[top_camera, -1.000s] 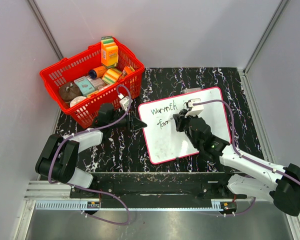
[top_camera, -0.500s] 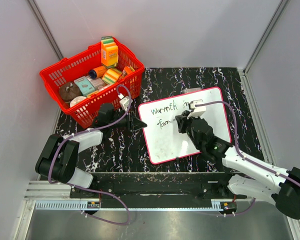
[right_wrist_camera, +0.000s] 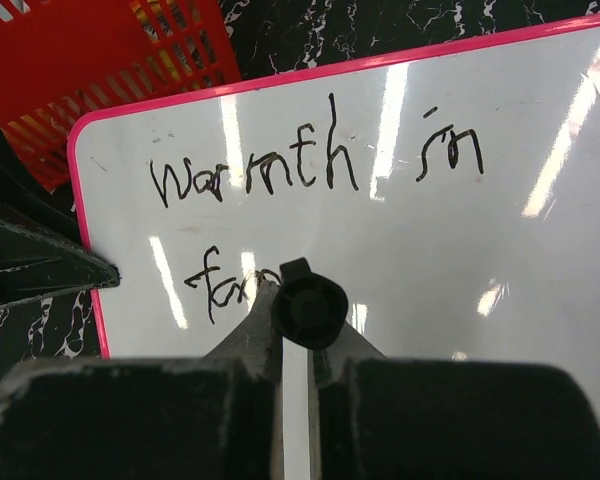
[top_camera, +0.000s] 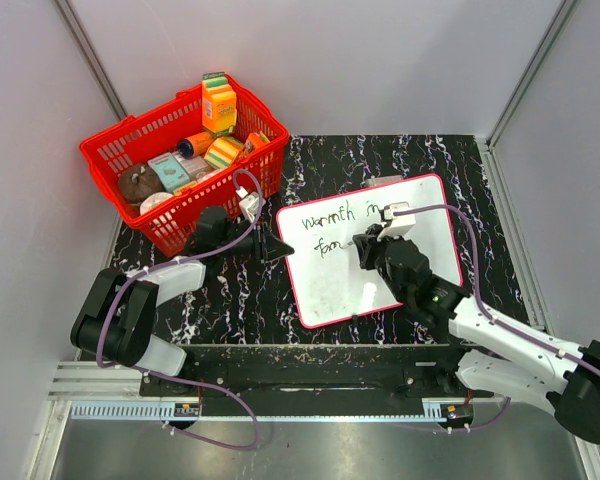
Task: Write a sentence on the whiteboard
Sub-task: Write with the whiteboard marker on the whiteboard.
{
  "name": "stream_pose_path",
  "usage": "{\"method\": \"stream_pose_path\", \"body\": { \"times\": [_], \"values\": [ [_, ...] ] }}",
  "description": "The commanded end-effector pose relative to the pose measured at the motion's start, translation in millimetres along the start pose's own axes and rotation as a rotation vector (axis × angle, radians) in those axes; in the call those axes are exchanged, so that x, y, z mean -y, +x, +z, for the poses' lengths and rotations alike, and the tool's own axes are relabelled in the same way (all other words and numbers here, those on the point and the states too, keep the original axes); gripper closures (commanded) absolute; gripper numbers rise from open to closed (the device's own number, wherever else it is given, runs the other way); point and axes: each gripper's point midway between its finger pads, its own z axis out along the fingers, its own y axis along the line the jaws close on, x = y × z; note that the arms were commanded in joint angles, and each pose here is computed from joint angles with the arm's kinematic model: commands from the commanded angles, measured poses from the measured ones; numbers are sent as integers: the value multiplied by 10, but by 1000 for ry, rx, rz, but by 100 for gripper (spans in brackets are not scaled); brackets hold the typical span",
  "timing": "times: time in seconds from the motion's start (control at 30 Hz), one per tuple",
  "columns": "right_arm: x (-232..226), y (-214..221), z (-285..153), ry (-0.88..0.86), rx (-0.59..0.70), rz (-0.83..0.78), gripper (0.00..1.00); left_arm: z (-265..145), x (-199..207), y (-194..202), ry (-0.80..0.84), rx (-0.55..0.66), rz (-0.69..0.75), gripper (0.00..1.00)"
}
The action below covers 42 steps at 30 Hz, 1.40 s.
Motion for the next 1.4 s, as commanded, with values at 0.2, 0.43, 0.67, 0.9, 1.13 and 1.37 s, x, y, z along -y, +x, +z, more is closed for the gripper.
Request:
{"method": "stream_pose_path", "body": {
  "times": [0.2,0.43,0.67,0.9,1.13,1.37],
  "values": [
    [-70,-493,-80,-24,112,30,100,40,-61,-27,-34,0,121,100],
    [-49,-543,38,-9,113,23,100,39,-59,-24,-33,-1,120,100],
    [-29,-460,131,-3,90,16,100,39,-66,-22,-36,-2,121,100],
    [-16,-410,125,-9,85,24,100,39,-63,-22,-35,-2,121,100],
    [33,-268,143,3,55,18,100,38,-62,-27,-36,-1,122,100],
    [75,-135,121,8,23,14,100,39,-66,-20,-37,-3,120,100]
  ]
}}
